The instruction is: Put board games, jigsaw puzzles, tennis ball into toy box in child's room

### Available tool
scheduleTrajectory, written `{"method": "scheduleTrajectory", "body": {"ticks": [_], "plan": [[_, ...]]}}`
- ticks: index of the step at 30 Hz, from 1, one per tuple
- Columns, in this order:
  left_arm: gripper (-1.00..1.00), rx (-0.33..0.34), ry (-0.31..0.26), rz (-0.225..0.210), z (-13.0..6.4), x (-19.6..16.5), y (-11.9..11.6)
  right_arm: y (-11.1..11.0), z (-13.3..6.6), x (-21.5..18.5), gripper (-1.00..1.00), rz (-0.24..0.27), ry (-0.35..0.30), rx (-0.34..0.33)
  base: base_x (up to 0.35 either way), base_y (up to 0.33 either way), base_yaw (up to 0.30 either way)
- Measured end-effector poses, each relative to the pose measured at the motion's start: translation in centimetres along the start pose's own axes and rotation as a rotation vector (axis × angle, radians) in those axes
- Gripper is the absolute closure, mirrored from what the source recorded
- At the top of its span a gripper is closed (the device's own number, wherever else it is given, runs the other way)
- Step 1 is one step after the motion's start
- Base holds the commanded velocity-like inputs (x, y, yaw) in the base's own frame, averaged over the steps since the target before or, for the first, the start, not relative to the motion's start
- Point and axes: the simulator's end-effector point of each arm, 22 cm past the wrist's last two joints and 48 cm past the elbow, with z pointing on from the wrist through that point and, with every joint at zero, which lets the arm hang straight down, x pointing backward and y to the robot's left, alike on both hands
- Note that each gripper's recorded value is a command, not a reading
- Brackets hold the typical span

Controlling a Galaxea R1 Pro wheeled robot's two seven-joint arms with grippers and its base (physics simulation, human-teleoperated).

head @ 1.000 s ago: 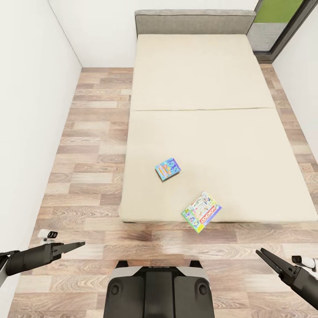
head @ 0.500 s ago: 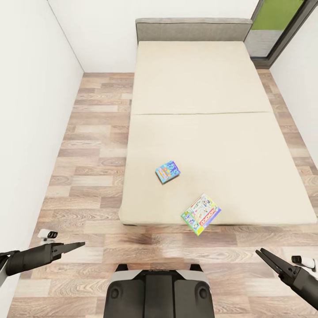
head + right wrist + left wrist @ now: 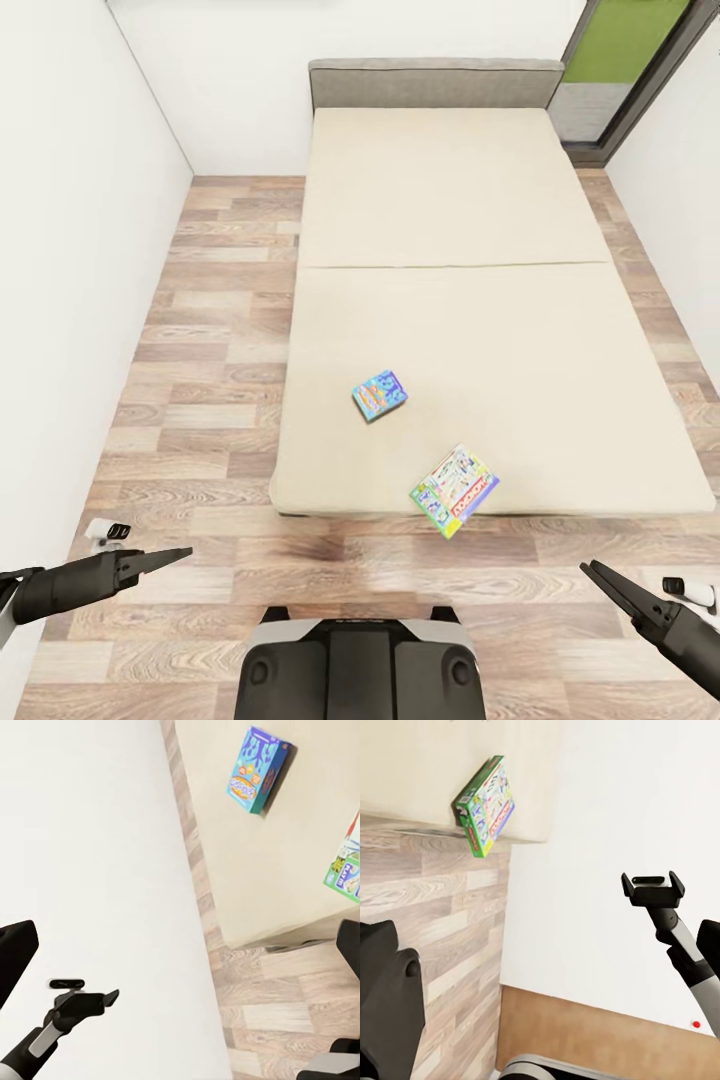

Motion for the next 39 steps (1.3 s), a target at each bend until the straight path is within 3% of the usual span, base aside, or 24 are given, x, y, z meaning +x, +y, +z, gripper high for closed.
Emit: {"method": "scheduleTrajectory", "body": {"ticks": [39], "plan": [[-1.00,0.013,-0.017,0.059,-0.6,-1.2,-2.4,2.4,0.1,-0.3,-1.00,-0.018,-0.052,-0.053,0.000,-0.036,0.000]]}}
